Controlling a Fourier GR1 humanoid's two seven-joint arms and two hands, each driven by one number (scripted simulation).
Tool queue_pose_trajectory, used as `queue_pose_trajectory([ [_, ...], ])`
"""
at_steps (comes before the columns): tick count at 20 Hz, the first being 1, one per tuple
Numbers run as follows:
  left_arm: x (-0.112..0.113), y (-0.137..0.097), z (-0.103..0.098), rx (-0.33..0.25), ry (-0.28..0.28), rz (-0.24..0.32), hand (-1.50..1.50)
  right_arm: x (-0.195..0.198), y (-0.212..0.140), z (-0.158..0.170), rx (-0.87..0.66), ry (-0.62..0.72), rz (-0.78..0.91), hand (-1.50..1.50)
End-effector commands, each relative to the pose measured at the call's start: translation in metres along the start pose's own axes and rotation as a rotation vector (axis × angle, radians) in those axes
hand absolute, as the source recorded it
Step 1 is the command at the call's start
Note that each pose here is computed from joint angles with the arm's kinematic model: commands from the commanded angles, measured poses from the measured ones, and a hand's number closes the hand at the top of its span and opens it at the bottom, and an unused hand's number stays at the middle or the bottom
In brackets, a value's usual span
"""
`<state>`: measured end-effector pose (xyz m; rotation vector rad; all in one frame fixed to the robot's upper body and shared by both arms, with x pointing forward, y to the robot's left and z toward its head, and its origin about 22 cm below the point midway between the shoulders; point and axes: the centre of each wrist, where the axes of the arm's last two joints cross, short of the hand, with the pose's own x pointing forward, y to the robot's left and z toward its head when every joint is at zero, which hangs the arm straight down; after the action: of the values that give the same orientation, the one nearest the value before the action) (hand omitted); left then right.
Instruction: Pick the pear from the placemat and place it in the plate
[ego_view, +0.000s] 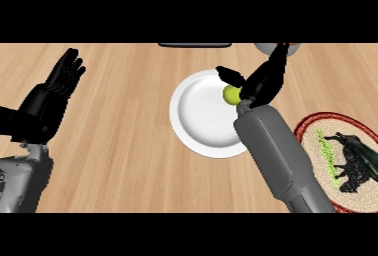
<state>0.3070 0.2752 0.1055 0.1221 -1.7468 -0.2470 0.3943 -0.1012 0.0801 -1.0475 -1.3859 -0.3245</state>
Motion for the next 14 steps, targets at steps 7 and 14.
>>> queue_pose_trajectory([
  [7, 0.0, 0.019, 0.023, 0.028, 0.019, -0.011, 0.0, -0.047, -0.07, 0.042, -0.094, 0.027, -0.171, -1.5],
  [14, 0.007, 0.011, 0.008, 0.052, 0.004, -0.014, 0.0, -0.078, -0.15, 0.085, -0.09, 0.0, -0.132, -1.5],
])
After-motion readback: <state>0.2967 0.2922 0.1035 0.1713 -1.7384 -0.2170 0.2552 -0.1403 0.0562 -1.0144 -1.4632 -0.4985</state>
